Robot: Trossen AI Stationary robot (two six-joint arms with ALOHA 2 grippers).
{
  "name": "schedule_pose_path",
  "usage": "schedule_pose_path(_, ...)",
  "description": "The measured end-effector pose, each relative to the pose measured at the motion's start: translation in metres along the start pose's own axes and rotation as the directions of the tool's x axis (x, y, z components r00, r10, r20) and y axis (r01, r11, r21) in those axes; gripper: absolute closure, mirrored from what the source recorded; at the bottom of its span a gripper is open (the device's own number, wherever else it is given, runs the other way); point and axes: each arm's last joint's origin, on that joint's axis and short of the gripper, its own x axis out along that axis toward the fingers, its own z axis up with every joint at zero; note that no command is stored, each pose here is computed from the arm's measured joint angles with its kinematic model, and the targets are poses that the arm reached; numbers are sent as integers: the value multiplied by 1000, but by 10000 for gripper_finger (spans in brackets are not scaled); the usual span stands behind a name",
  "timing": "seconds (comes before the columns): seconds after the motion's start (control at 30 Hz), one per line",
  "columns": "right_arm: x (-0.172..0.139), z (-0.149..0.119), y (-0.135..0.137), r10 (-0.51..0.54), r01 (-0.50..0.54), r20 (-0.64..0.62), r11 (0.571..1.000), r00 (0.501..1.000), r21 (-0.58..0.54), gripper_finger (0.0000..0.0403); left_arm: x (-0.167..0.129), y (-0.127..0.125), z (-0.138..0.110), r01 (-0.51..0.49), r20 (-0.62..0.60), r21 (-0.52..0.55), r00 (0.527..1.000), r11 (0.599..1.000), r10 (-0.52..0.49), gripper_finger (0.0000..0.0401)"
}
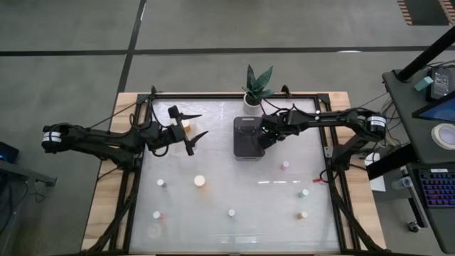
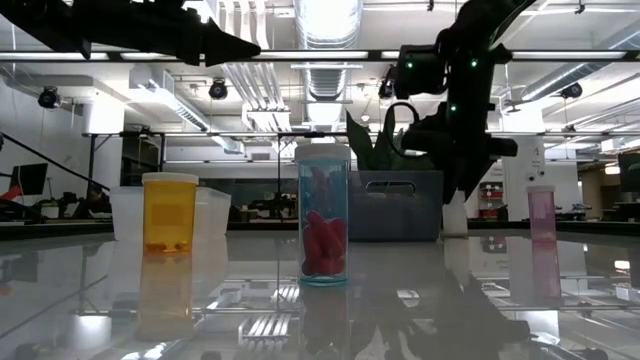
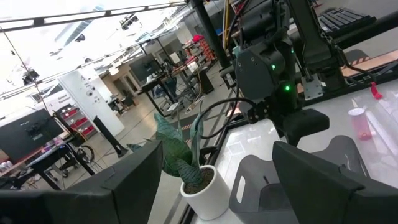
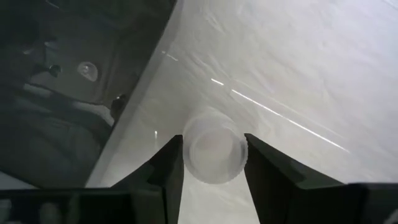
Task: Pick and place medicine bottles into bin by pill shape (circle, oval)
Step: Put the top right transparent pill bottle into the black bin
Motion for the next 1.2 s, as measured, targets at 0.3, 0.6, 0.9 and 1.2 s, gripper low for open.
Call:
schedule_pose_path(0.3,-62,-10,-19,97,-86,131,993,987,-82,266,0,0,0,-6,-4,1,1000,1000,6,115)
schedule_pose_path(0.6,-115,-44,-3,748,-524,304,641,589,-561,266,0,0,0,-6,-3,1,1000,1000,6,115)
schedule_pose_path(0.9,-120,-60,-2,904,-490,416,321,-95,-810,266,0,0,0,-6,-3,0,1000,1000,6,115)
schedule_pose_path(1.2,-129,-63,-8,606,-509,495,168,-623,-845,266,0,0,0,-8,0,-1,1000,1000,8,115)
